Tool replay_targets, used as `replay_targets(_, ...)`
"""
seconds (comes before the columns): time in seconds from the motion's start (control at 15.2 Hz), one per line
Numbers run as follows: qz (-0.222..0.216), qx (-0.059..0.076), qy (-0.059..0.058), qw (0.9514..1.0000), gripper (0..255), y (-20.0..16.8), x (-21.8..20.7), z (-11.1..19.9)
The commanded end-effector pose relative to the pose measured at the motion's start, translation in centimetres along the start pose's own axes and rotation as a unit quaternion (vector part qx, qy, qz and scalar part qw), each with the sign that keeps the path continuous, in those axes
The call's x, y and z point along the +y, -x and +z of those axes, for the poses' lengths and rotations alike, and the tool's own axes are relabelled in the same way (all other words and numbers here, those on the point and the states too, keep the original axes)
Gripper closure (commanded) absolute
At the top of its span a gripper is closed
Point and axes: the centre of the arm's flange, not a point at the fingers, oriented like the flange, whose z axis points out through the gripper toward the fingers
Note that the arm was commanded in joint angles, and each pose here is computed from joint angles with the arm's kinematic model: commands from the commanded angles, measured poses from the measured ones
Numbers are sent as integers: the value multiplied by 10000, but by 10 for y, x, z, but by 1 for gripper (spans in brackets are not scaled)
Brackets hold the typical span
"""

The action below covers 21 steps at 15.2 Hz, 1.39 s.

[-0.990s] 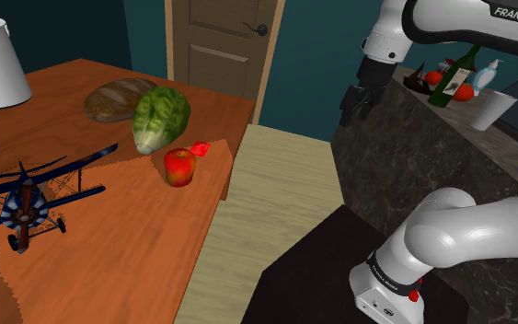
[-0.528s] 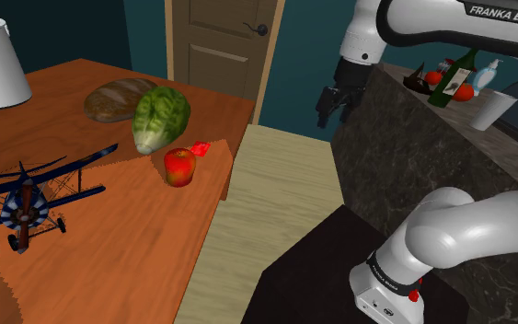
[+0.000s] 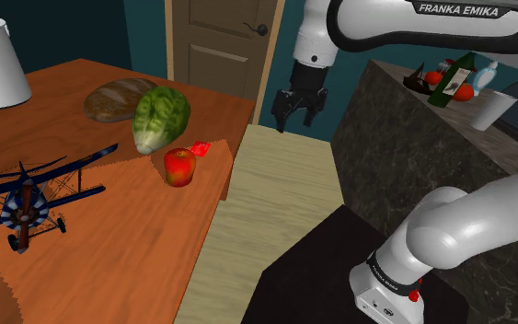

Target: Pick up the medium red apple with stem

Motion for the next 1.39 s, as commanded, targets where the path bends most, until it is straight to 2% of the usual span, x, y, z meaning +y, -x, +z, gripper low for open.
replay_targets(0.0,75,-1,-4,10000,0,-10,-24,5)
replay_targets(1.32,740,-2,19,9973,0,-127,-254,46)
